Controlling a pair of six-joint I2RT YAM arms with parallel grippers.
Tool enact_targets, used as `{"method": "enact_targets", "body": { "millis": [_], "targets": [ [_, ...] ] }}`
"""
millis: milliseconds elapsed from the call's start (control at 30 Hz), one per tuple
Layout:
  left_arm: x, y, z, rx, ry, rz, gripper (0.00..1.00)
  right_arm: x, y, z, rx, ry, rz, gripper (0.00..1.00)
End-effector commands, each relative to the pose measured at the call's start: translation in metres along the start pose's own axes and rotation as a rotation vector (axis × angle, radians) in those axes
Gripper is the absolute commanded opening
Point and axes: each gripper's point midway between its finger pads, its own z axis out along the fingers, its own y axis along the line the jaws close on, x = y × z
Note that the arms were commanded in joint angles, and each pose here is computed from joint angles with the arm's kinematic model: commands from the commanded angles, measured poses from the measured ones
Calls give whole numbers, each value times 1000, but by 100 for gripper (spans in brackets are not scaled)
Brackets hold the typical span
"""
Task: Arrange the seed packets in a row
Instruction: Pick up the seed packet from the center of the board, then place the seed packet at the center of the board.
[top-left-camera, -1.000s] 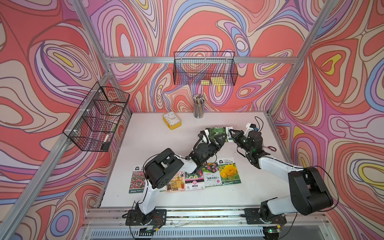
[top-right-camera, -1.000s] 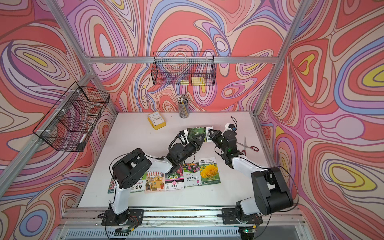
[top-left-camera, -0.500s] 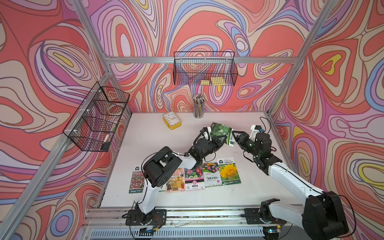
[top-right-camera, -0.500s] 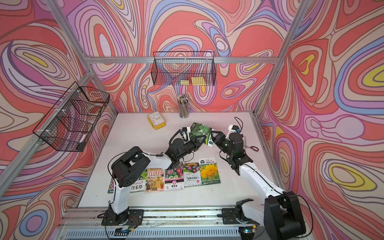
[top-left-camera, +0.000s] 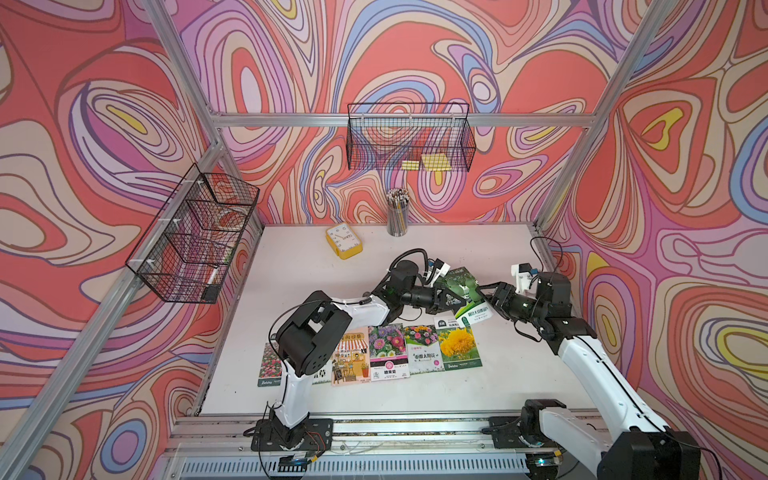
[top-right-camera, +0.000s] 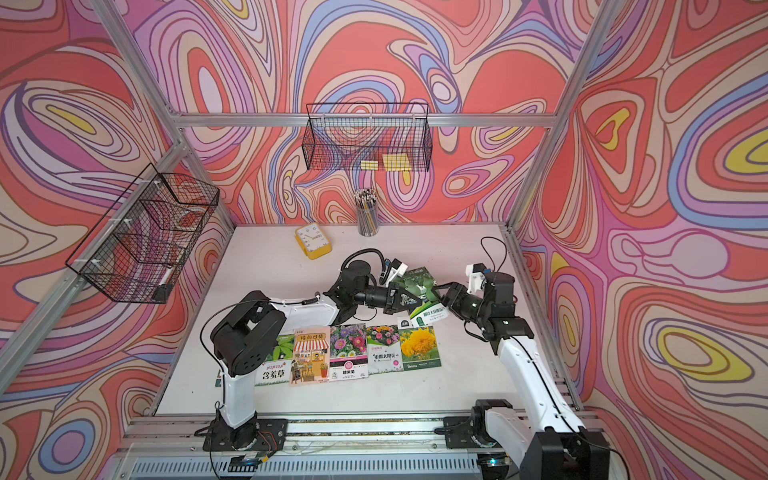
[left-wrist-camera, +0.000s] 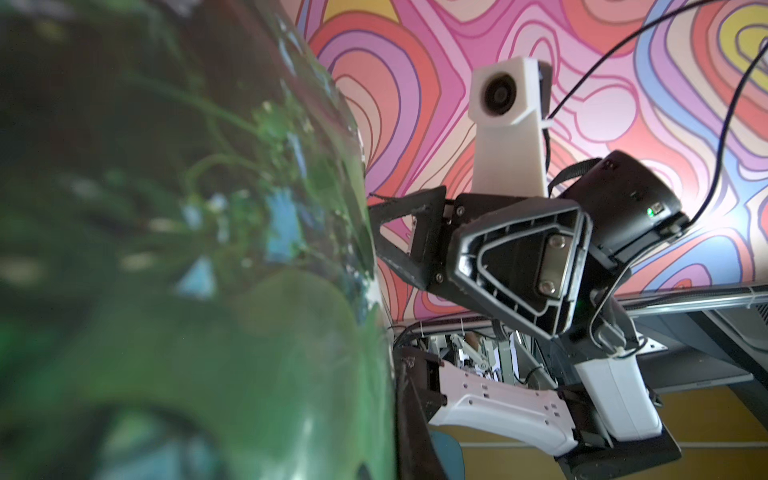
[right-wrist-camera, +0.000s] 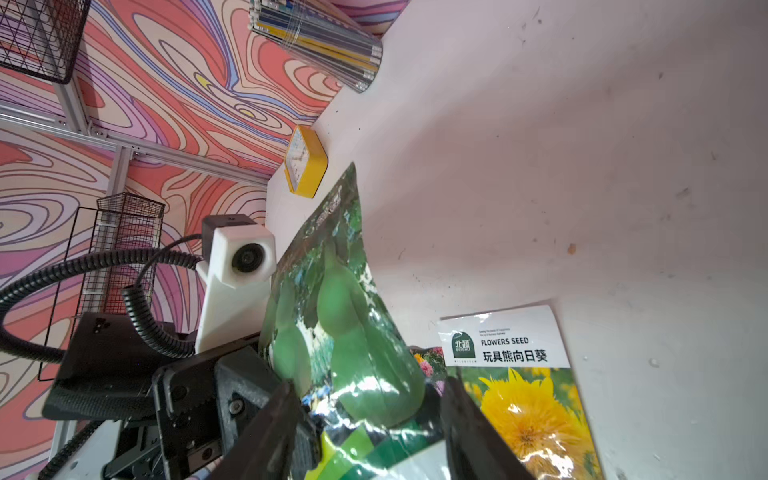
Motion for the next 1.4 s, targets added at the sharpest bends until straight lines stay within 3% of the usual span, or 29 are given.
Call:
{"method": "enact_targets", "body": {
  "millis": [0,167,233,400,467,533,633,667,700,733,900,1033,1367],
  "targets": [
    [9,-29,-9,46,64,77,0,19,-5,2,-31,74,42,55],
    [6,-30,-7,59,60,73,0,24,-26,-1,75,81,53,57],
    [5,-30,-6,68,61,70,0,26,-21,-1,18,94,77,56],
    [5,-23,-5,61,62,48,0,27,4,-5,-161,94,143,22],
    [4,-17,-5,45,55,32,16,26,8,-9,-167,85,136,8],
    [2,-14,-7,38,45,29,30,27,9,-12,-162,80,130,0],
    [0,-10,-9,31,33,17,41,30,6,-14,-137,82,125,0],
    [-1,-10,-9,30,30,15,52,30,5,-15,-131,79,122,0],
    [-2,-9,-10,28,27,12,91,31,2,-15,-112,73,119,0],
    [-4,-7,-13,19,18,4,99,31,-4,-17,-72,65,106,0],
    [-11,26,-52,-195,-64,-27,99,26,-61,-27,274,33,65,0],
    [-2,35,-84,-396,-75,20,99,22,-85,-29,371,25,76,0],
    [15,26,-98,-391,-80,49,99,8,-135,-42,626,-8,110,0]
  ]
}}
